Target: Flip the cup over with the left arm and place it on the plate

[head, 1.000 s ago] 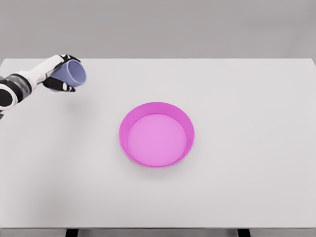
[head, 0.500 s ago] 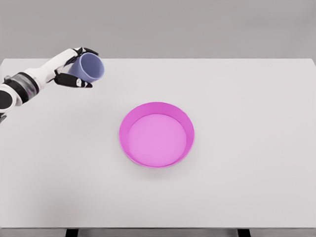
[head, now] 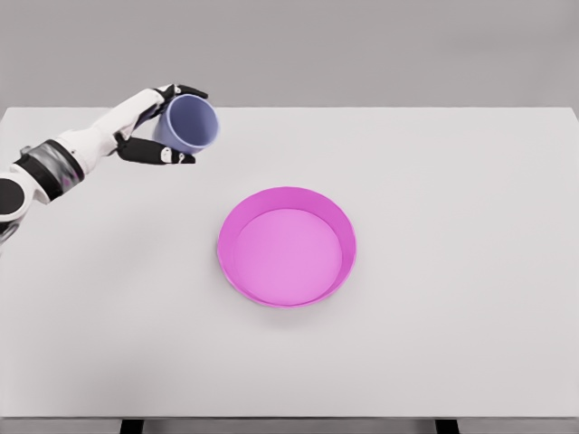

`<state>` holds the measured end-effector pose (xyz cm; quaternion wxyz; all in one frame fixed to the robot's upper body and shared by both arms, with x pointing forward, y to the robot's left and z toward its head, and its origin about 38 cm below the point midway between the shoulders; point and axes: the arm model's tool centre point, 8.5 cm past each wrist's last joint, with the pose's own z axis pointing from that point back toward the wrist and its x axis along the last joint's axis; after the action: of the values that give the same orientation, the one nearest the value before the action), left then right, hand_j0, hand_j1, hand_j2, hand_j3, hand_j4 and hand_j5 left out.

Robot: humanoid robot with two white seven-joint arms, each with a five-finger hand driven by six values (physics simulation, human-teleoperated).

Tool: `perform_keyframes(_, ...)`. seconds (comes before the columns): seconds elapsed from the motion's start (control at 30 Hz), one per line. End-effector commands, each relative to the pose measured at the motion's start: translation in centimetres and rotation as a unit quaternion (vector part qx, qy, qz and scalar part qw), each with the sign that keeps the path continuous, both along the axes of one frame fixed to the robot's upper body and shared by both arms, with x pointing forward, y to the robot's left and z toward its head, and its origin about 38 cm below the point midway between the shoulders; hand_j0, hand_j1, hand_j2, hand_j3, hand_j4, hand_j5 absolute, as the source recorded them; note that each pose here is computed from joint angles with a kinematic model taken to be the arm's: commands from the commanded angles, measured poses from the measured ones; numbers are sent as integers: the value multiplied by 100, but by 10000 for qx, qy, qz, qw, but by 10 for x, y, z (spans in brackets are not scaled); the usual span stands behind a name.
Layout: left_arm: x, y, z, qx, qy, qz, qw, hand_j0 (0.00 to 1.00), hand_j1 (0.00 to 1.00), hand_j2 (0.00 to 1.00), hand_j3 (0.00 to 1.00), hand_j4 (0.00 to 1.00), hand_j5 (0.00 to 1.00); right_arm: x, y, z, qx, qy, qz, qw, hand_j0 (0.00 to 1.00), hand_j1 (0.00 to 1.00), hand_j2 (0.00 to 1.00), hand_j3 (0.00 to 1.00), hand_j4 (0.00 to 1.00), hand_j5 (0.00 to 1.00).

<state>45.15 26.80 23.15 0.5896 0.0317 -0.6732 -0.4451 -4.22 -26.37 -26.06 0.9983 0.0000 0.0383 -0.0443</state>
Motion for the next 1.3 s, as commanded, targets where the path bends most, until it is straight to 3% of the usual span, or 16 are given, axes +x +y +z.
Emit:
perform_keyframes(0.0,-3,-5,6,-95,-101,-123,9998,77,77,77,77,77,77,0,0,0,4,1,1,10000,100,100,100,100,100,100)
perform_keyframes(0.47,-18,-23,13,-841,-114,-608,9945,77,77,77,77,77,77,0,0,0,4,1,1,10000,100,100,100,100,100,100)
perform_keyframes(0.87,-44,-39,15,-1346,-62,-1004,9858,78,78,78,78,78,78,0,0,0,4,1,1,10000,100,100,100,100,100,100)
perform_keyframes(1.27,-54,-47,0,-1697,140,-1107,9792,78,78,78,78,78,78,0,0,0,-3,1,2,10000,100,100,100,100,100,100)
